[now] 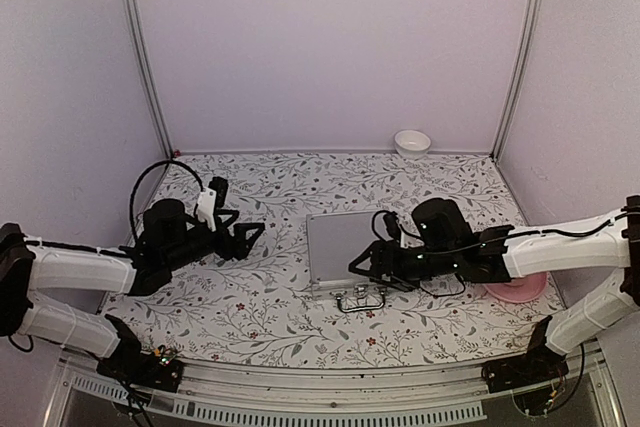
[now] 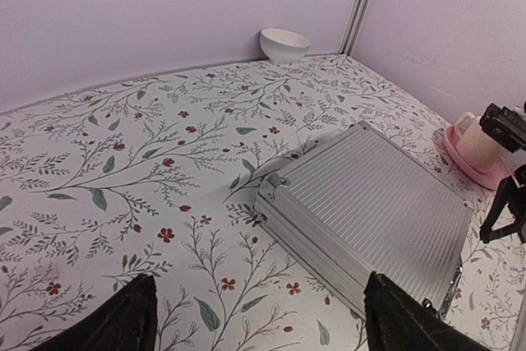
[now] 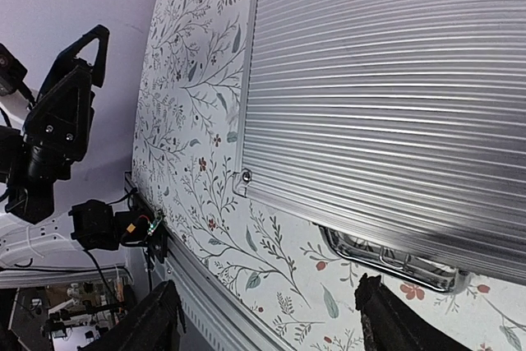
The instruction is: Pack up texas hold em set
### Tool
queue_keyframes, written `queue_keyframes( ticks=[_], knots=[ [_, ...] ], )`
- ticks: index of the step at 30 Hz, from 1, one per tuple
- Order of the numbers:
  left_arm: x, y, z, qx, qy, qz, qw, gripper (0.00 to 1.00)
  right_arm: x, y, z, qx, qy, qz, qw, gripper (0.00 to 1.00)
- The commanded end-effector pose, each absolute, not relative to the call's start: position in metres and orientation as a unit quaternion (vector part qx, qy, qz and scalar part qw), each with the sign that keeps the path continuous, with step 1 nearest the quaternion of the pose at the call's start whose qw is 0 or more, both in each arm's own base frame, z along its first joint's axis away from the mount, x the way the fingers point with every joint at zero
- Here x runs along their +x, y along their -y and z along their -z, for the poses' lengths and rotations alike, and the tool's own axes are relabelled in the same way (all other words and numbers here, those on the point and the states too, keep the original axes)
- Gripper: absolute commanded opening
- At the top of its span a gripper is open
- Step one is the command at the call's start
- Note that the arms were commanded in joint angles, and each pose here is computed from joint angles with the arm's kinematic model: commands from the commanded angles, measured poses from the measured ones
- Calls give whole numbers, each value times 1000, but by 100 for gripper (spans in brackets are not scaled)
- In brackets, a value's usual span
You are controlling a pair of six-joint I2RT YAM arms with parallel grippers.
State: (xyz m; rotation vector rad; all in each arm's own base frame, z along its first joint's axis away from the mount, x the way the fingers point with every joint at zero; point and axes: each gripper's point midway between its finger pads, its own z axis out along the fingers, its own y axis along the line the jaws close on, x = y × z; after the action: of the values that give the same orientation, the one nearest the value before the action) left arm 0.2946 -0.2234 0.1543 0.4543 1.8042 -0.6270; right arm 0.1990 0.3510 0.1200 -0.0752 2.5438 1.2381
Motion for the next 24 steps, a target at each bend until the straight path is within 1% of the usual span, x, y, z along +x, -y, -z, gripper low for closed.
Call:
queue_keyframes(
  ticks=[1, 4, 7, 11, 14, 18, 20, 24],
  knots=[
    [315, 256, -193, 195, -737, 324, 560, 87, 201, -309, -110, -1, -901, -399, 173, 75],
    [335, 278, -199, 191, -741, 347, 542, 87, 201, -288, -107, 24, -900, -396, 183, 80],
    [356, 304, -198, 194, -747, 370, 518, 87, 198, -274, -100, 38, -900, -393, 183, 83],
    [380, 336, -186, 196, -759, 401, 474, 85, 203, -270, -101, 42, -897, -396, 193, 86],
    [396, 353, -185, 194, -756, 421, 462, 85, 208, -275, -102, 38, -891, -408, 196, 87],
    [415, 370, -164, 199, -772, 424, 430, 85, 215, -285, -96, 35, -886, -420, 193, 87],
    [420, 375, -140, 198, -785, 424, 407, 85, 222, -292, -95, 29, -885, -422, 196, 87],
    [427, 377, -117, 196, -798, 421, 385, 85, 235, -300, -88, 22, -887, -415, 199, 87]
  ],
)
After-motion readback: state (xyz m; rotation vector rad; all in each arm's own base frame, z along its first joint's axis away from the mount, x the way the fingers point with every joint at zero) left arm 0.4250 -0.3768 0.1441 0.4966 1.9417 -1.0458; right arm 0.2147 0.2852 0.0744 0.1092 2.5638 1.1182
